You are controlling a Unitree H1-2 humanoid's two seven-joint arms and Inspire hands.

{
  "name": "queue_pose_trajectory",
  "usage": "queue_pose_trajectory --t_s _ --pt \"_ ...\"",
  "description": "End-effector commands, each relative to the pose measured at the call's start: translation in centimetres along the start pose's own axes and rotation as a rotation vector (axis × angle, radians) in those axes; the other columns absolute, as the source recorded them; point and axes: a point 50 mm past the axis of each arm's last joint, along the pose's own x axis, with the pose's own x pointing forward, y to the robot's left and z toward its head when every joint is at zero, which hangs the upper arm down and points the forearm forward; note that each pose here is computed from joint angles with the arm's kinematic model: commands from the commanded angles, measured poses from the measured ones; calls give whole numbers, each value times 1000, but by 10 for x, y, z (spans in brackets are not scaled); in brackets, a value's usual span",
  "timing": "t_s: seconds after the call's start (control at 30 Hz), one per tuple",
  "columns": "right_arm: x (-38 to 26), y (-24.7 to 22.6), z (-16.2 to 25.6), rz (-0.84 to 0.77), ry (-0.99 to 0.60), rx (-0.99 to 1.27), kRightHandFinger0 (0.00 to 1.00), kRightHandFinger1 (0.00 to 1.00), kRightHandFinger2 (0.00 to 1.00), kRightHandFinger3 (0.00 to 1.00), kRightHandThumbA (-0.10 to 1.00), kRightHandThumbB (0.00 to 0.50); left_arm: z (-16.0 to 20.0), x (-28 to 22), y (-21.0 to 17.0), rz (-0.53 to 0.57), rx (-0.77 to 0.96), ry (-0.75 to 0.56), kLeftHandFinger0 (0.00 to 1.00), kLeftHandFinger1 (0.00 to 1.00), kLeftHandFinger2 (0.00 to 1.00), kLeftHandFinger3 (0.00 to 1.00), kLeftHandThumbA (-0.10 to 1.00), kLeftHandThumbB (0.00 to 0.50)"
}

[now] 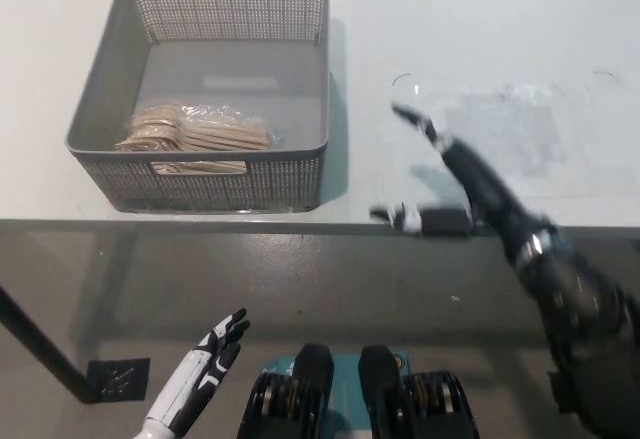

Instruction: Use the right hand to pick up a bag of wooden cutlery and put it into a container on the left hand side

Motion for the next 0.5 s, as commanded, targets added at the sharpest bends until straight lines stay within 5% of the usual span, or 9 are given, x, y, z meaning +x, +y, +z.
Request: queue_pose_trajectory --t_s 0.0,0.47 --pt "-93 -14 68 -183 -408 269 1000 1000 1000 1000 915 308 14 6 22 68 -14 -66 1000 1000 1000 1000 1000 162" --pt "-127 60 -39 -207 -42 478 1000 1000 1000 1000 963 298 14 13 27 81 -18 -75 1000 1000 1000 1000 1000 135"
